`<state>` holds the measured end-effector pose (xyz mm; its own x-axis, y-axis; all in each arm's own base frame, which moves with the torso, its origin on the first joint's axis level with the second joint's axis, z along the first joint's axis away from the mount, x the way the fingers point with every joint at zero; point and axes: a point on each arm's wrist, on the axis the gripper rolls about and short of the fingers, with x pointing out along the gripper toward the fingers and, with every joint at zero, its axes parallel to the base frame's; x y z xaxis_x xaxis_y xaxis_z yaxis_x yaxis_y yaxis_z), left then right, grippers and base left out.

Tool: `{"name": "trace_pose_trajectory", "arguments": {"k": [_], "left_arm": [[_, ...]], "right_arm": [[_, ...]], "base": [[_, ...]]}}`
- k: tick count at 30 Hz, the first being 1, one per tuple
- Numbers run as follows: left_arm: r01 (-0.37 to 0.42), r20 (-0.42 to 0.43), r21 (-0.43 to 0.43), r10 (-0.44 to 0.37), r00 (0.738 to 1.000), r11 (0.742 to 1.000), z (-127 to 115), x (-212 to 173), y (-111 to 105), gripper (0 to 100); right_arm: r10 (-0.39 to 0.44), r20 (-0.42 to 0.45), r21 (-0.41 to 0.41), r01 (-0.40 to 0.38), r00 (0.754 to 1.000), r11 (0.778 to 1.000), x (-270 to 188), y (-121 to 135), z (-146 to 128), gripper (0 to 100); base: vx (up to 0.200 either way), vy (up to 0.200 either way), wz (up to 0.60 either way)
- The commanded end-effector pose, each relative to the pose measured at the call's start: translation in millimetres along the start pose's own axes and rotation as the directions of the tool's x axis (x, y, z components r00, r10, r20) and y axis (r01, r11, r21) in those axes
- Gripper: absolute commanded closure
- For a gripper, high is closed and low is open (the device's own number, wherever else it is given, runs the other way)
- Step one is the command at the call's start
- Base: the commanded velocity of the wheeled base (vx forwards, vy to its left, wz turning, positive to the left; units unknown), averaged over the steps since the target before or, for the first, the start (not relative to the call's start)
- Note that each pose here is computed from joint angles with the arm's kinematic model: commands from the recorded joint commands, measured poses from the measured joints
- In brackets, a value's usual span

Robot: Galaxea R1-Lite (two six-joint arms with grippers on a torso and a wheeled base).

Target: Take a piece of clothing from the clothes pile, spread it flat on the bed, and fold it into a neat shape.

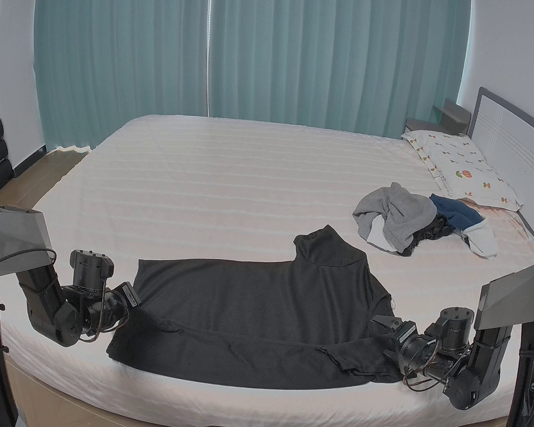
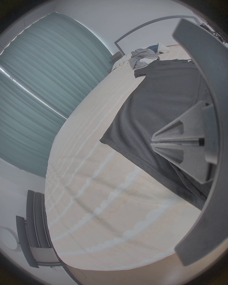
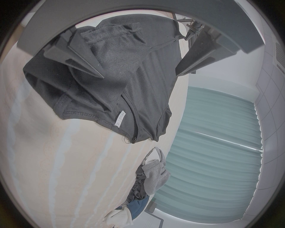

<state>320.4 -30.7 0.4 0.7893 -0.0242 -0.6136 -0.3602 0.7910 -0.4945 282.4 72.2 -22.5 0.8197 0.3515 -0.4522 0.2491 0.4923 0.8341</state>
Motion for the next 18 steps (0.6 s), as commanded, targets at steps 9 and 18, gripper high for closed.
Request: {"name": "trace_pose_trajectory", "arguments": {"k": [9, 18], "left_arm": [[0.016, -0.002, -0.024, -0.016, 1.000, 1.000, -3.4, -1.3, -6.8, 100], [0.030, 0.012, -0.024, -0.030, 0.999, 0.999, -0.3, -6.0, -10.4, 100]], "right_arm": [[0.012, 0.005, -0.002, -0.012, 1.000, 1.000, 0.1, 1.1, 0.4, 0], [0.012, 0.005, -0.002, -0.012, 1.000, 1.000, 0.1, 1.1, 0.4, 0]], "base": [[0.000, -0.133, 0.00], [0.000, 0.000, 0.00]]}}
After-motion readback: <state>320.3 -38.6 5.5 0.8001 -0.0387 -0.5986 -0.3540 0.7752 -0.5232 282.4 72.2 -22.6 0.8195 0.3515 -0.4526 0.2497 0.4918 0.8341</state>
